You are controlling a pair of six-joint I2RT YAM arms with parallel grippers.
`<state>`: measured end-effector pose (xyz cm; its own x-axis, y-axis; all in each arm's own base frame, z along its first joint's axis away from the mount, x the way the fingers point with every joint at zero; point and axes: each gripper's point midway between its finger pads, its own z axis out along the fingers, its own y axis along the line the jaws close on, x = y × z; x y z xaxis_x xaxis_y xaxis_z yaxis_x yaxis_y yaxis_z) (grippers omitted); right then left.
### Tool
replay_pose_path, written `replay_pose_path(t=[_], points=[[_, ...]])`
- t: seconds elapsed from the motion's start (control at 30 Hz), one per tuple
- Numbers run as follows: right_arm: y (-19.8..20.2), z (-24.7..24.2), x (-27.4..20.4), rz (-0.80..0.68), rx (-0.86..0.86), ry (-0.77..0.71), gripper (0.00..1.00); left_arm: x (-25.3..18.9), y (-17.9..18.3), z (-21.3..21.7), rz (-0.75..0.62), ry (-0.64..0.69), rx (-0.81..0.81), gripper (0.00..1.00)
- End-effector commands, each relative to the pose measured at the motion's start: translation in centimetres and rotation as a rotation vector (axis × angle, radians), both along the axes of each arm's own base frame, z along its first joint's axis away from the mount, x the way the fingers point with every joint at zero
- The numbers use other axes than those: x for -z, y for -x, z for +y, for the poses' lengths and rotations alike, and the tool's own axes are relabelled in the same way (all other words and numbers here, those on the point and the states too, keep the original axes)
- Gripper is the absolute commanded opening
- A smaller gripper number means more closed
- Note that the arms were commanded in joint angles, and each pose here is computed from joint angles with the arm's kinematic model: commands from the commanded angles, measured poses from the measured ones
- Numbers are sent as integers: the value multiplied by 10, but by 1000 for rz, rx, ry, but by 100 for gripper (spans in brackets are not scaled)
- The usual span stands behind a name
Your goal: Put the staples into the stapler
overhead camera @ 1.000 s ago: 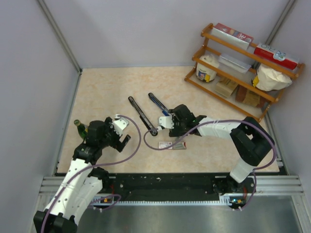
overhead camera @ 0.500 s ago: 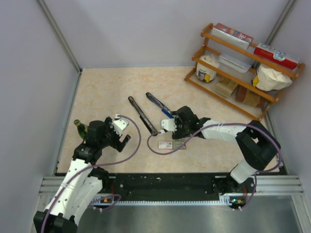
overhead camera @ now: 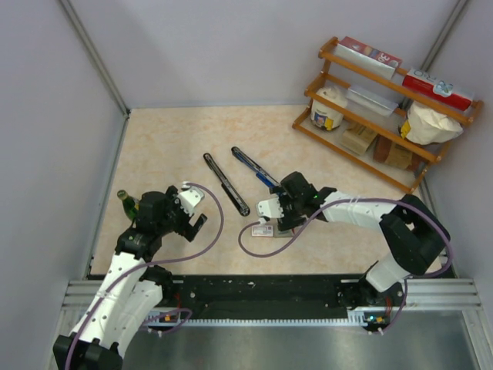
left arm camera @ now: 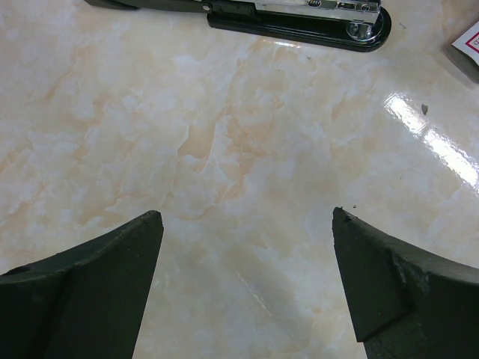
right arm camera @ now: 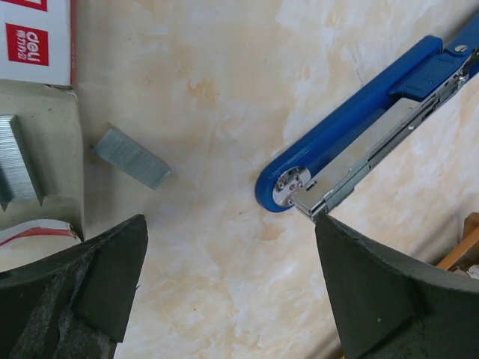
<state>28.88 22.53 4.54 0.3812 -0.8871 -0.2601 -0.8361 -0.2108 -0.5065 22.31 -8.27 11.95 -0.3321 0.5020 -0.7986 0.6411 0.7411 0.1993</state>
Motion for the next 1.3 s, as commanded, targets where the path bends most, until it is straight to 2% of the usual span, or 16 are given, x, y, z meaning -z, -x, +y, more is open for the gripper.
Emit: replay_pose_path(t=[0.0, 0.43, 0.73, 1.07, 1.27], points=[[6, 19, 1, 7, -45, -39, 91, -8, -6, 0, -44, 8, 4, 99], [31, 30, 8, 48, -144, -33, 91, -7, -6, -1, -36, 9, 7, 99], [44, 42, 3, 113, -168, -104, 90, -6, -6, -1, -31, 9, 7, 99], [24, 60, 10, 127, -29, -179, 89, -6, -6, -1, -30, 8, 7, 99], [1, 66, 9, 34, 56, -192, 89, -6, -6, -2, -32, 9, 11, 99]])
